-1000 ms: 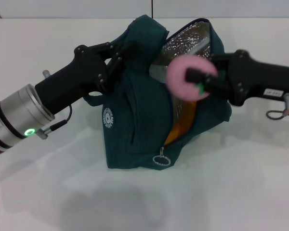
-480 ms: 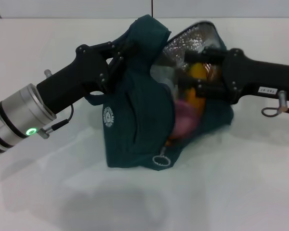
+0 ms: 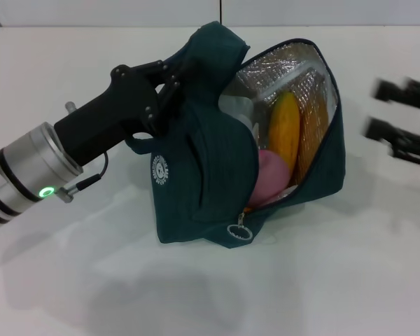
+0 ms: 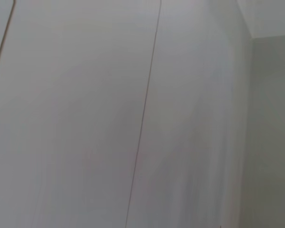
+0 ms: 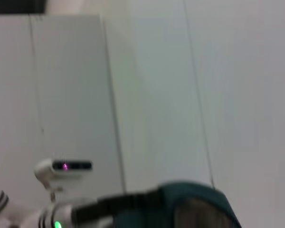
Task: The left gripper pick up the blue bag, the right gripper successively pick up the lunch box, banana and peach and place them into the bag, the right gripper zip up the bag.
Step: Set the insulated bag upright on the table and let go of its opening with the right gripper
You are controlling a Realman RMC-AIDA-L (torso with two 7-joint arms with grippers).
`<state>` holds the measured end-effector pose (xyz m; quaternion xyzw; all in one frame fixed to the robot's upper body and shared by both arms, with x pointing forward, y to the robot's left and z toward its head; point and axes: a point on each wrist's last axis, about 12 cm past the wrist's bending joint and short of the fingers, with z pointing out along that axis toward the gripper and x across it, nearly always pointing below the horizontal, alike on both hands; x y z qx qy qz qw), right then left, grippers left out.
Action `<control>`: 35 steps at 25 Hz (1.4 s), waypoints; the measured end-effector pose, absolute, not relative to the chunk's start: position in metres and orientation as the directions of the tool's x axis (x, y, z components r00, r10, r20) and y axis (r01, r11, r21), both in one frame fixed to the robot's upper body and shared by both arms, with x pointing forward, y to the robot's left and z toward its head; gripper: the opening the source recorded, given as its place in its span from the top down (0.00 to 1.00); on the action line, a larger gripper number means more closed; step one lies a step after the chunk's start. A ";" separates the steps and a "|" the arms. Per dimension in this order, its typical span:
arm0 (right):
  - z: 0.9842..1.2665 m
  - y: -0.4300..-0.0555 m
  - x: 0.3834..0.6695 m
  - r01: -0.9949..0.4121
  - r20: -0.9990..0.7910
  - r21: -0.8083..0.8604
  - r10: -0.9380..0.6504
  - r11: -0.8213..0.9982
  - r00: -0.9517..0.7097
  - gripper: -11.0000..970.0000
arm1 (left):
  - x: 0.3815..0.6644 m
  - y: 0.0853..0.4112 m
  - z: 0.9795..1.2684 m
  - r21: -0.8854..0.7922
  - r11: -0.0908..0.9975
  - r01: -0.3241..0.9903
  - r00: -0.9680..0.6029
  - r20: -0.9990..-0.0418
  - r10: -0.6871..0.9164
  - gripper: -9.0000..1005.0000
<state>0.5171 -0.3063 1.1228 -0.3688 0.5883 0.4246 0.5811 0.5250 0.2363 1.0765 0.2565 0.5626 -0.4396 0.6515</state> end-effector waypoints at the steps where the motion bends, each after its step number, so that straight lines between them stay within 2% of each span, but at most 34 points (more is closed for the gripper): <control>1: 1.120 -0.315 0.512 -0.921 -0.997 0.077 0.040 0.382 -0.067 0.34 | 0.525 0.236 1.076 -0.160 0.482 0.861 -0.019 -0.959 -0.284 0.85; 6: 1.098 -0.329 0.504 -0.899 -0.983 0.112 -0.083 0.422 -0.161 0.35 | 0.525 0.237 1.076 -0.159 0.482 0.862 -0.019 -0.959 -0.282 0.85; 12: 1.070 -0.295 0.522 -0.895 -0.943 0.084 -0.256 0.439 -0.214 0.40 | 0.527 0.234 1.078 -0.155 0.475 0.866 -0.017 -0.959 -0.282 0.85; 17: 1.070 -0.273 0.536 -0.916 -0.932 0.063 -0.305 0.397 -0.196 0.44 | 0.526 0.234 1.077 -0.157 0.479 0.864 -0.017 -0.958 -0.285 0.84; 24: 1.070 -0.269 0.537 -0.922 -0.933 0.063 -0.306 0.383 -0.190 0.49 | 0.525 0.236 1.077 -0.160 0.482 0.861 -0.018 -0.958 -0.286 0.84; 29: 1.070 -0.270 0.537 -0.916 -0.944 0.036 -0.288 0.399 -0.163 0.59 | 0.525 0.236 1.077 -0.159 0.484 0.861 -0.016 -0.958 -0.286 0.84; 35: 1.081 -0.281 0.530 -0.878 -0.993 0.002 -0.105 0.479 -0.060 0.72 | 0.518 0.236 1.072 -0.126 0.503 0.855 0.021 -0.961 -0.277 0.84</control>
